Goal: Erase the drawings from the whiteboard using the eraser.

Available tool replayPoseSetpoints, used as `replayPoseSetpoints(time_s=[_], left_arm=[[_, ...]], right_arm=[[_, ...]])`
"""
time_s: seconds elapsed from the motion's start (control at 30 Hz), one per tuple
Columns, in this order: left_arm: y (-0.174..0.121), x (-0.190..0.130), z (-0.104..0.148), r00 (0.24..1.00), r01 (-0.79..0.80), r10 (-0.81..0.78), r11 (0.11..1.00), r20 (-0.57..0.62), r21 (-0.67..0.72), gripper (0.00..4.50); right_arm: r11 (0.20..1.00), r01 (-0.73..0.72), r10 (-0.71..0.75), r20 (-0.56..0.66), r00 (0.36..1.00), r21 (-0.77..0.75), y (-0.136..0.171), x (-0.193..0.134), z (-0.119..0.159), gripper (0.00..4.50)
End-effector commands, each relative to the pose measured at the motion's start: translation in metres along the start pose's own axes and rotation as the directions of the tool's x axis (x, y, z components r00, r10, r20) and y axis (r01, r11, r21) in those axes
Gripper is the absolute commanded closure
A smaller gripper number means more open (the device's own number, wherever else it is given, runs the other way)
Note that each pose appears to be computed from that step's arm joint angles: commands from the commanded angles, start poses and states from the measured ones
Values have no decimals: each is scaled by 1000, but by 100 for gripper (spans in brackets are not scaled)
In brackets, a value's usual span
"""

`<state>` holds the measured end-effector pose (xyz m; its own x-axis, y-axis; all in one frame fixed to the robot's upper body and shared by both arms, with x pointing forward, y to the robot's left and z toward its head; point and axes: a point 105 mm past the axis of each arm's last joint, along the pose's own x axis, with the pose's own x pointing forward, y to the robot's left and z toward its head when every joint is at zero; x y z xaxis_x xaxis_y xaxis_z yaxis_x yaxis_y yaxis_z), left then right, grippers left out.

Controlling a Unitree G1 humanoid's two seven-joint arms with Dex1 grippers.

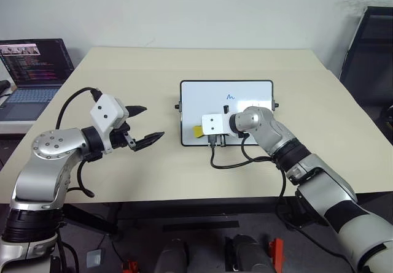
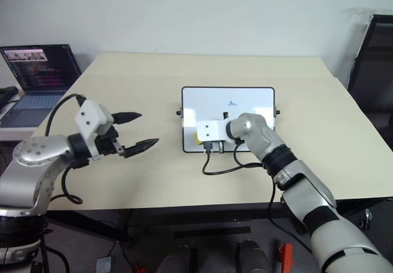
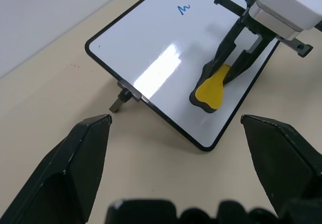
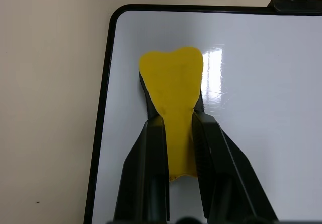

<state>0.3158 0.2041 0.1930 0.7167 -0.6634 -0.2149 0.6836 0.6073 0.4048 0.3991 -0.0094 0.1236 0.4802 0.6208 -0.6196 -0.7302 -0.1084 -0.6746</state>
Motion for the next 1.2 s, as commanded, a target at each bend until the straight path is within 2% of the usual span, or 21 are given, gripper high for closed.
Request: replayPoseSetpoints(time_s=[0.03, 0.1, 0.17, 0.27, 0.33, 0.4, 0.63, 0.83, 1.03, 1.2], left_arm=[[5, -1, 13, 999, -15, 13, 999, 30, 42, 0], [5, -1, 13, 999, -13, 12, 999, 31, 42, 0], [5, -1, 14, 999, -11, 10, 999, 33, 43, 0], [5, -2, 15, 999, -12, 11, 999, 35, 45, 0], [5, -2, 16, 999, -14, 13, 999, 39, 40, 0], [5, -3, 16, 999, -15, 13, 999, 39, 37, 0], [6, -2, 12, 999, -7, 6, 1000, 32, 29, 0], [7, 3, 9, 1000, 5, -6, 1000, 27, 28, 0], [10, 4, 11, 999, 1, -2, 999, 32, 38, 0], [11, 3, 15, 999, 5, -7, 999, 38, 46, 0]], right_arm=[[996, -44, 55, -131, 990, 84, 16, -3, -39, 415], [996, -37, 45, -100, 994, 86, 11, -7, -32, 415], [995, -11, 9, 22, 1000, 95, -1, -18, -9, 415], [983, 60, -108, 277, 955, 175, -29, -60, 31, 416], [967, 78, -165, 358, 919, 244, -37, -91, 34, 416], [956, 87, -190, 364, 912, 280, -39, -110, 28, 416], [919, 192, -241, 106, 965, 345, -26, -170, -48, 417], [900, 262, -230, -131, 964, 349, -12, -207, -109, 417], [890, 300, -232, -225, 946, 343, -11, -230, -131, 417], [889, 311, -242, -229, 943, 337, -12, -236, -136, 417]])
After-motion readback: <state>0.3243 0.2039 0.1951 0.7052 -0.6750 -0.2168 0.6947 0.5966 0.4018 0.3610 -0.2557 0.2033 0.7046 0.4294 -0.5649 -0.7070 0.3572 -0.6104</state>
